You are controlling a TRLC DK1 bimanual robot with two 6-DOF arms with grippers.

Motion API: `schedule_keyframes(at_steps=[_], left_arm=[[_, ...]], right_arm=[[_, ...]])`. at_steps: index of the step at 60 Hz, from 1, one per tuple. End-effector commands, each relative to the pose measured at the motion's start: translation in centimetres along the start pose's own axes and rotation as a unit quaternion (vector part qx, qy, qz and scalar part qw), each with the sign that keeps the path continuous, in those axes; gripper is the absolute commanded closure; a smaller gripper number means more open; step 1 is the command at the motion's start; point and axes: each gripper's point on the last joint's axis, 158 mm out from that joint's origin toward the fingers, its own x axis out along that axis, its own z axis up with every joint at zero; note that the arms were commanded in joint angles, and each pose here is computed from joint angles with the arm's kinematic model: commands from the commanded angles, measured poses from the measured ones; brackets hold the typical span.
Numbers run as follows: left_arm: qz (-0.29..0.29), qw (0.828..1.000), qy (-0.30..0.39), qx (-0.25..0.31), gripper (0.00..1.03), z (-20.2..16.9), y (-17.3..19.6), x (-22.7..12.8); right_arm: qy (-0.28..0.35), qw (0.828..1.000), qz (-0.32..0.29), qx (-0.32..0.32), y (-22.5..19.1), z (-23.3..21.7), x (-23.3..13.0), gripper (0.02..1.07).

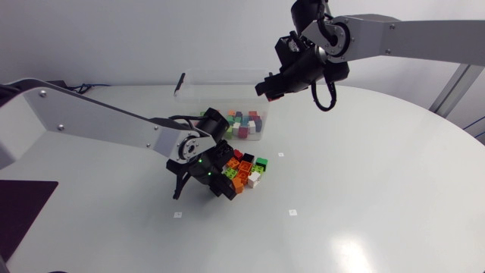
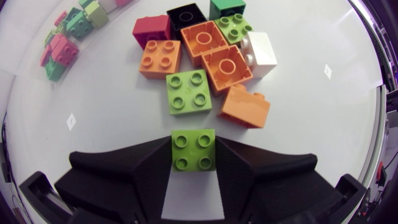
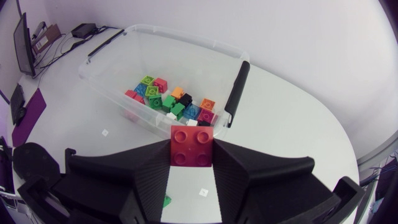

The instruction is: Place the duplo bricks in the container

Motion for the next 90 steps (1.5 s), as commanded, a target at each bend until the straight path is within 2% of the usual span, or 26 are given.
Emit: schedule_keyframes(at_steps=[1,19,34,40,51,55,59,69,90], left_arm=[[0.007,1.0,-0.001,-0.015,0.71,-1.0,0.6,-1.5],[0.025,0.998,-0.042,-0.027,0.71,-0.7,2.8,-5.4],[0.038,0.993,-0.107,-0.034,0.71,1.5,4.7,-9.9],[0.04,0.99,-0.132,-0.036,0.71,2.5,5.4,-11.6],[0.052,0.979,-0.191,-0.049,0.71,5.2,7.7,-14.5],[0.054,0.973,-0.215,-0.057,0.71,6.3,8.8,-15.4],[0.058,0.968,-0.237,-0.06,0.71,7.4,9.5,-16.1],[0.062,0.95,-0.294,-0.081,0.71,11.0,12.0,-18.2],[0.073,0.927,-0.35,-0.115,0.71,16.2,16.7,-17.6]], right_arm=[[-0.015,1.0,-0.001,0.017,-0.4,1.3,1.1,0.78],[-0.057,0.998,0.006,0.018,0.7,4.4,2.5,0.78],[-0.081,0.997,0.015,0.008,2.3,6.7,4.7,0.77],[-0.081,0.997,0.014,0.005,2.7,6.9,6.3,0.65],[-0.07,0.998,0.009,-0.001,2.6,6.9,9.2,0.3],[-0.073,0.997,0.008,-0.001,2.5,7.3,8.9,0.21],[-0.074,0.997,0.008,-0.001,2.5,7.4,8.0,0.17],[-0.09,0.996,-0.001,0.0,1.6,7.6,4.9,0.17],[-0.079,0.997,-0.005,-0.005,0.7,3.4,0.2,0.17]])
